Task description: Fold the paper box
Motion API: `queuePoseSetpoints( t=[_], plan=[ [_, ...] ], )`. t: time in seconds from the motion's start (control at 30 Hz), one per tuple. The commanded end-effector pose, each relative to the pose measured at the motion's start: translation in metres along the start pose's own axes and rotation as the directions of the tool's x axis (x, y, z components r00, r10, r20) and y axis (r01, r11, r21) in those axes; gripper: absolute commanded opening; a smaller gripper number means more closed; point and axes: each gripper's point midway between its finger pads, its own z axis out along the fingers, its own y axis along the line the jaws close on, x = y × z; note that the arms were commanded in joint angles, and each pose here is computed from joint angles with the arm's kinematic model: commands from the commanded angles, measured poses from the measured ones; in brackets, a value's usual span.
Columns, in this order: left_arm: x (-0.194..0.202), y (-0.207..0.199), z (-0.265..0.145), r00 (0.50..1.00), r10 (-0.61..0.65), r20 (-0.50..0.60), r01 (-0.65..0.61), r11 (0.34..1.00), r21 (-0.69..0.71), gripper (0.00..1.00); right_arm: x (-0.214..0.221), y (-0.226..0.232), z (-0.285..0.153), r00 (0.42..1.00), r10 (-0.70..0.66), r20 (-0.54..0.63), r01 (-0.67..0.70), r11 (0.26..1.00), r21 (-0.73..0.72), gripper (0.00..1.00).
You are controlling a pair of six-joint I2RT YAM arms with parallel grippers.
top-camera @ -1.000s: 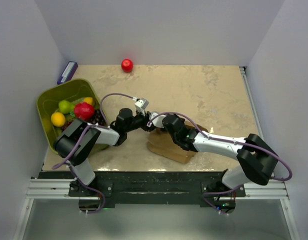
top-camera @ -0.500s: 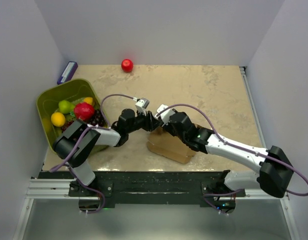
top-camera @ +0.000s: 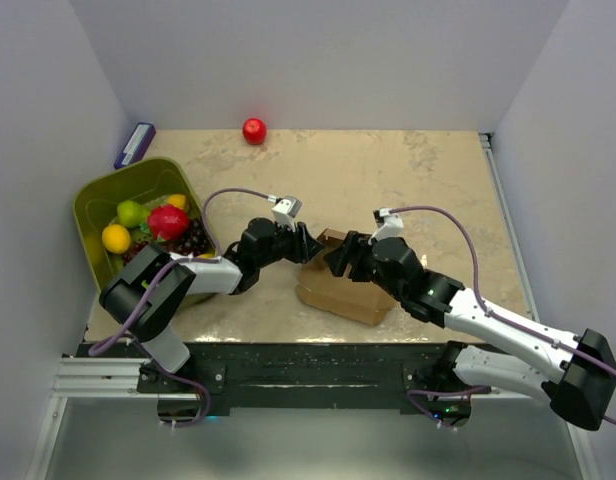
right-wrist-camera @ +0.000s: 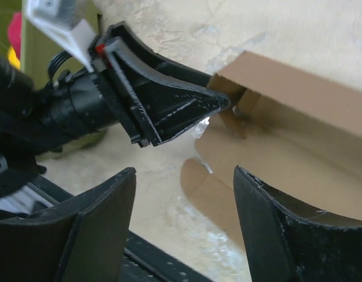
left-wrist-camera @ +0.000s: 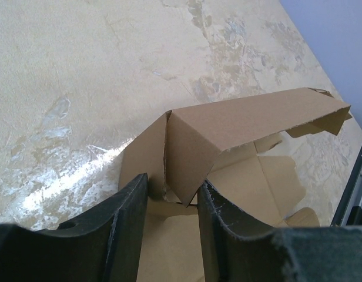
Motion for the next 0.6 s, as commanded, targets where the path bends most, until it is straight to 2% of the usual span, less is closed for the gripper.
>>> queuePoseSetpoints(
  t=[0.0, 0.13, 0.17, 0.27, 0.4, 0.57],
  plan=[
    [0.004, 0.001, -0.002, 1.0, -0.005, -0.028, 0.004, 0.999, -0.036, 0.42, -0.019, 0.003, 0.005, 0.941, 0.327, 0.088, -0.327, 0.945, -0.021, 0.69],
    [0.002, 0.0, -0.003, 1.0, -0.001, -0.02, 0.001, 0.999, -0.037, 0.42, -0.034, -0.022, 0.004, 0.853, 0.49, 0.18, -0.5, 0.866, 0.007, 0.7],
    [0.001, 0.0, -0.003, 1.0, -0.001, -0.02, 0.001, 0.999, -0.039, 0.42, -0.032, -0.03, 0.005, 0.801, 0.565, 0.2, -0.576, 0.817, 0.0, 0.69],
    [0.0, -0.001, -0.003, 1.0, 0.002, -0.021, -0.003, 0.999, -0.04, 0.42, -0.032, -0.048, 0.004, 0.693, 0.671, 0.263, -0.69, 0.723, -0.028, 0.68],
    [-0.001, -0.003, -0.002, 1.0, 0.005, -0.019, -0.006, 0.999, -0.037, 0.42, -0.034, -0.074, 0.003, 0.633, 0.68, 0.369, -0.733, 0.68, 0.005, 0.65],
    [-0.001, -0.003, -0.003, 1.0, 0.01, -0.022, -0.011, 0.999, -0.039, 0.42, -0.048, -0.09, -0.001, 0.568, 0.671, 0.476, -0.756, 0.655, -0.021, 0.6]
  ],
)
